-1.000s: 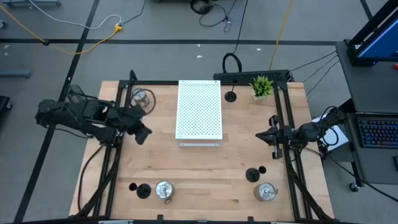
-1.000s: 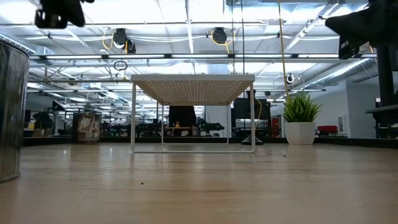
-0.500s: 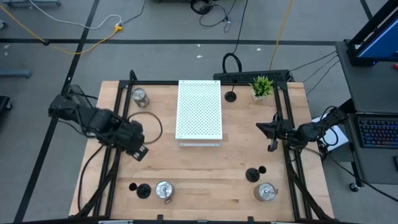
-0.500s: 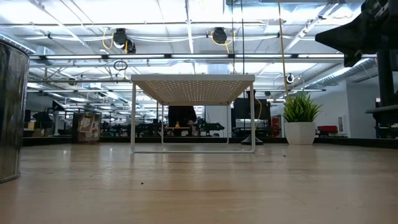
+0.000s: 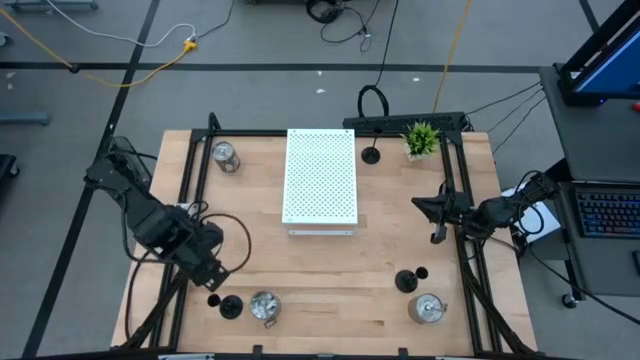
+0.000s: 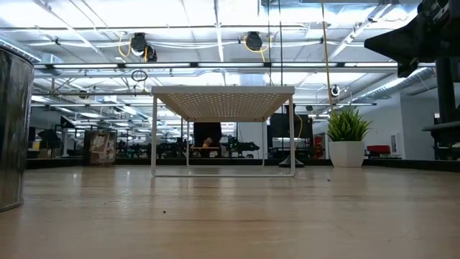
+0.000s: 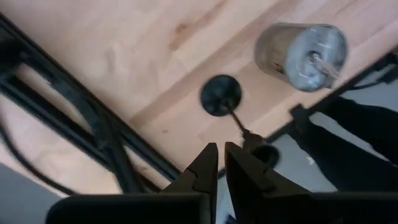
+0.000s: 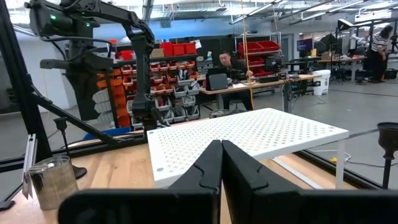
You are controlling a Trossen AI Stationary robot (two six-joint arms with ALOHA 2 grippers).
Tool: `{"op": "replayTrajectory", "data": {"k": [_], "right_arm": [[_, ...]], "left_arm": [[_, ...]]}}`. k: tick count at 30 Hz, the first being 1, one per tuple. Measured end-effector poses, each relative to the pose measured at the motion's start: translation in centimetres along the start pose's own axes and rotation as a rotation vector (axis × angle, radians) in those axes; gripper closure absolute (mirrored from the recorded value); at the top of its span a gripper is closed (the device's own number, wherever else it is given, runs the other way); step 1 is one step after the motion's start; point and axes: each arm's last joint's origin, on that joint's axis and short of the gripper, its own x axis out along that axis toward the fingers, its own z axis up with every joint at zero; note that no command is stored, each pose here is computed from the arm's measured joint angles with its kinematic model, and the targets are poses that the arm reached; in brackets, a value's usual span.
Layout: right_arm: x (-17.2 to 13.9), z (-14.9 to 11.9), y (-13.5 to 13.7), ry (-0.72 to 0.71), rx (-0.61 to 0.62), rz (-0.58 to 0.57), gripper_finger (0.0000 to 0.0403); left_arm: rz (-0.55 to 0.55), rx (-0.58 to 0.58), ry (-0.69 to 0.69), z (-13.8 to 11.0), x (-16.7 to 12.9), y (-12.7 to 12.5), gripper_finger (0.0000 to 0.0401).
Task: Pick & Place candle stick holders
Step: Put the bottom left black candle holder on the shelf
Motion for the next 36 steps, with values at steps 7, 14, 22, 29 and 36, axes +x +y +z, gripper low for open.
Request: {"op": "replayTrajectory", "data": {"k": [7, 14, 22, 29, 36], "right_arm": [[0.0, 0.0, 0.0, 0.000, 0.002, 0.000, 0.0403], [0.0, 0.0, 0.0, 0.000, 0.002, 0.000, 0.0403], [0.0, -0.1, 0.0, 0.006, -0.012, 0.000, 0.0403], [-0.1, -1.1, 0.0, 0.092, -0.087, 0.010, 0.0403], [-0.2, -1.7, 0.4, 0.146, -0.119, 0.196, 0.0403]], "left_arm": [[-0.034, -0.034, 0.011, -0.8, 0.1, -0.3, 0.0368], [-0.034, -0.062, -0.033, -1.2, 0.2, -0.2, 0.0368], [-0.045, -0.083, -0.091, -1.6, 0.2, -0.1, 0.0368], [-0.024, -0.064, -0.090, -2.1, 0.8, -0.5, 0.0368], [-0.006, -0.026, -0.064, -2.5, 1.8, -1.5, 0.0368]]}}
